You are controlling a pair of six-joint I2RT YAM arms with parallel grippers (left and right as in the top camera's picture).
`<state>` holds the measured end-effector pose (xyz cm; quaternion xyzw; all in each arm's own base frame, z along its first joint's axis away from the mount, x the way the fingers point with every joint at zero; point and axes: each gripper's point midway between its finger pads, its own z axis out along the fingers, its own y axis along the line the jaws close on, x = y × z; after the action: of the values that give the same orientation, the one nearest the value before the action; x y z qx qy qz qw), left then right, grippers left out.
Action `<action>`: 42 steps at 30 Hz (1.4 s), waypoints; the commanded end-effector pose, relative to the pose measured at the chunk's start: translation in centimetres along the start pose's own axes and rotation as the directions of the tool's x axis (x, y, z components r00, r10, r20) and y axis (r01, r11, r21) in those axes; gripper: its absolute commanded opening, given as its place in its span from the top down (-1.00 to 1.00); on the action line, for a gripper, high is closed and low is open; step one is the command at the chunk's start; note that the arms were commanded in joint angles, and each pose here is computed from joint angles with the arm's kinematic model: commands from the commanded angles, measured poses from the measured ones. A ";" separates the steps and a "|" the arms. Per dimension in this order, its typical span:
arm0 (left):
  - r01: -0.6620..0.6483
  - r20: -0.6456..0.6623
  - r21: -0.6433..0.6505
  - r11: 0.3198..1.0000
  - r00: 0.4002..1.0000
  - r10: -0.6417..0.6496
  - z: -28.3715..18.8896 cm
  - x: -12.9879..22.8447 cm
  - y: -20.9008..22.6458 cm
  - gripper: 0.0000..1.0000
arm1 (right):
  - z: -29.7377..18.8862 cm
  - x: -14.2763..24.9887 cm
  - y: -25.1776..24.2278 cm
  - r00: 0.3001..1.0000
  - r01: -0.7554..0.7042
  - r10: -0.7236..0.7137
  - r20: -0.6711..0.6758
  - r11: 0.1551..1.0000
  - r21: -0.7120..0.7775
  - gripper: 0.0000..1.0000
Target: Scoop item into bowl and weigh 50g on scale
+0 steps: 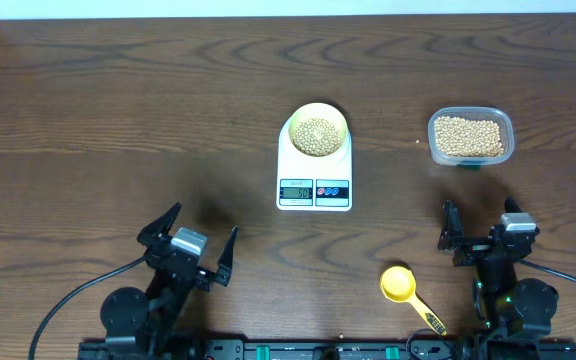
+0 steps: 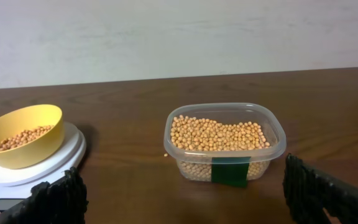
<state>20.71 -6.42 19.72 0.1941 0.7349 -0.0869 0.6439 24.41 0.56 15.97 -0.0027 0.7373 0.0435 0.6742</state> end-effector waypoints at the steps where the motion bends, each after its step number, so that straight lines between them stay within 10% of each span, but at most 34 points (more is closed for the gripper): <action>1: 0.013 -0.008 -0.008 1.000 1.000 -0.013 0.3 0.8 0.2 -1.00 | 0.0 0.1 0.1 1.000 0.011 -0.011 0.001 1.000 -0.004 -0.98; 42: 0.392 0.033 -0.288 0.874 0.916 -0.400 1.8 6.3 4.9 -1.00 | 0.0 0.1 0.1 1.000 0.011 -0.011 0.001 1.000 -0.004 -0.99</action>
<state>23.36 -2.63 14.68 -0.0036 0.7745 -0.1053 0.6237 24.41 0.56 15.97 -0.0027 0.7373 0.0435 0.6742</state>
